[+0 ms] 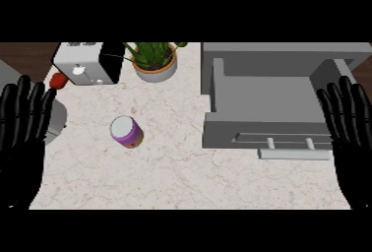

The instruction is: Pick up the can, place it into the drawer and close the drawer

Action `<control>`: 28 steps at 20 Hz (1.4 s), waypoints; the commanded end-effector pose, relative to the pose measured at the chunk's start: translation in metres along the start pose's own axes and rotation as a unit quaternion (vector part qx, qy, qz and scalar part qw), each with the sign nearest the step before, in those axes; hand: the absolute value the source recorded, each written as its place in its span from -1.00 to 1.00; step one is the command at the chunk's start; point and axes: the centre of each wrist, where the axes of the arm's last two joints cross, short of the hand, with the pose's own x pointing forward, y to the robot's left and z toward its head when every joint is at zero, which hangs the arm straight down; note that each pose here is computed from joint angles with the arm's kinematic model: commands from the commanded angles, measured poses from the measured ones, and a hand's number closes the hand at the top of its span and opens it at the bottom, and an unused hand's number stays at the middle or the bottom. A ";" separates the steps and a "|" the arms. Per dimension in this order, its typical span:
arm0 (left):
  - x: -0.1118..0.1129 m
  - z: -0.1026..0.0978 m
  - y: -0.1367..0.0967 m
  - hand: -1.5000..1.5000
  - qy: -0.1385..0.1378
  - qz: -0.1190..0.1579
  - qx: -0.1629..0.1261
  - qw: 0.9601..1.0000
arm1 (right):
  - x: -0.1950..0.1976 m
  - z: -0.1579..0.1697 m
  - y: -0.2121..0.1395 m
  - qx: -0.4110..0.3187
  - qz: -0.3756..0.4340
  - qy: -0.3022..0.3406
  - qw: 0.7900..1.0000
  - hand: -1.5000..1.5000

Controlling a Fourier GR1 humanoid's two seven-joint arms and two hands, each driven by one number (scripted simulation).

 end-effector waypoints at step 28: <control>-0.032 -0.010 -0.049 -1.00 0.217 0.001 0.009 0.976 | -0.022 0.053 -0.042 -0.075 0.010 0.152 0.986 -1.00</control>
